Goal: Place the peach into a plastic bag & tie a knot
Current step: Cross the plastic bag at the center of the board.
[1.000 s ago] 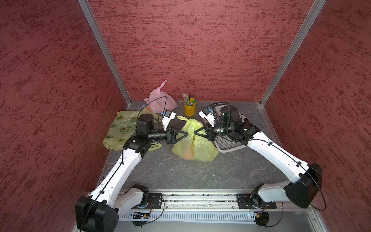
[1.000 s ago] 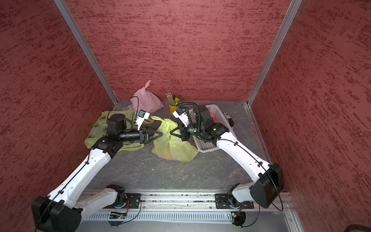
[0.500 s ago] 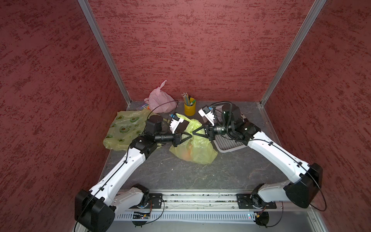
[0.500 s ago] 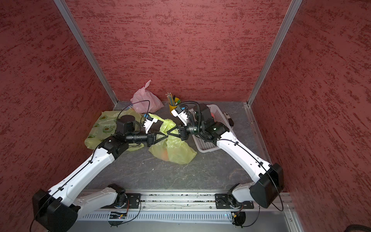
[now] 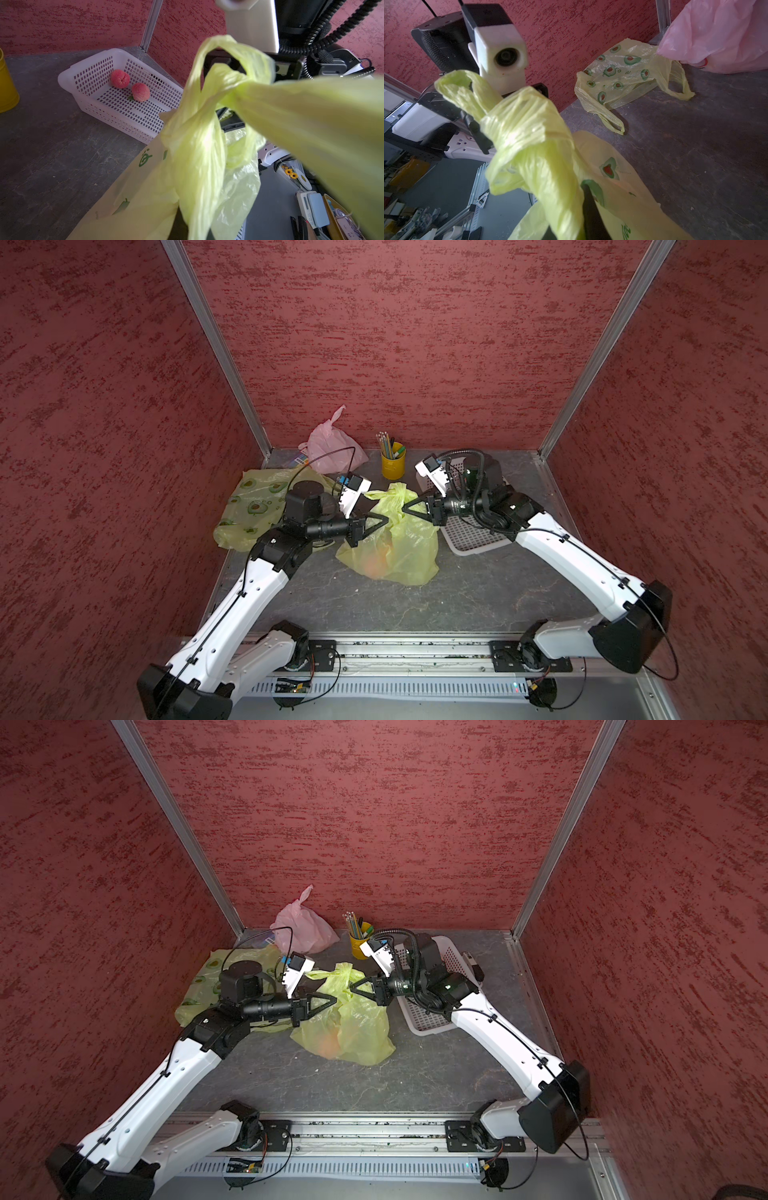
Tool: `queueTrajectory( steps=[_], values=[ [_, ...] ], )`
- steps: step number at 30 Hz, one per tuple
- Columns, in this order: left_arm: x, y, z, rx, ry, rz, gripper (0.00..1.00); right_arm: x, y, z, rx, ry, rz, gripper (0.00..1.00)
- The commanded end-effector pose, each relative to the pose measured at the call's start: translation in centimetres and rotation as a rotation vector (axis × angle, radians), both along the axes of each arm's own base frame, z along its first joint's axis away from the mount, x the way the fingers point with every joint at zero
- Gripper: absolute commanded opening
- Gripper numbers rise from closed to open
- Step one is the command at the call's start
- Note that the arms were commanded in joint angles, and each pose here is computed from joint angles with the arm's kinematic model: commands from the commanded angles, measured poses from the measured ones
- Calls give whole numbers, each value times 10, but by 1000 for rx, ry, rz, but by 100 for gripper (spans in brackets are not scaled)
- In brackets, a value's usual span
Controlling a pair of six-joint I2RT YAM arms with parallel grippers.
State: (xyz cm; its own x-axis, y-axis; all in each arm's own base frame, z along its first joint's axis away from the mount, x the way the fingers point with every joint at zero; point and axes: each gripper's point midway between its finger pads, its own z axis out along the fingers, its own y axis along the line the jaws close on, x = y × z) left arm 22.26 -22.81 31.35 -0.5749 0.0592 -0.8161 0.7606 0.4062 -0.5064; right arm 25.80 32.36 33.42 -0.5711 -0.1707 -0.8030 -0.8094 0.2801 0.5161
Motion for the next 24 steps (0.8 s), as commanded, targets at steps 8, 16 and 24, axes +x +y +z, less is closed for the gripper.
queueTrajectory(
  steps=[8,16,24],
  values=[
    [-26,-3,3,-8,36,-54,0,26,-10,3,-23,-46,-146,15],
    [-28,-27,6,-77,41,-119,0,42,-10,9,57,-20,-244,0],
    [-33,-56,15,-153,22,-203,0,47,-2,27,222,-24,-298,0]
  ],
)
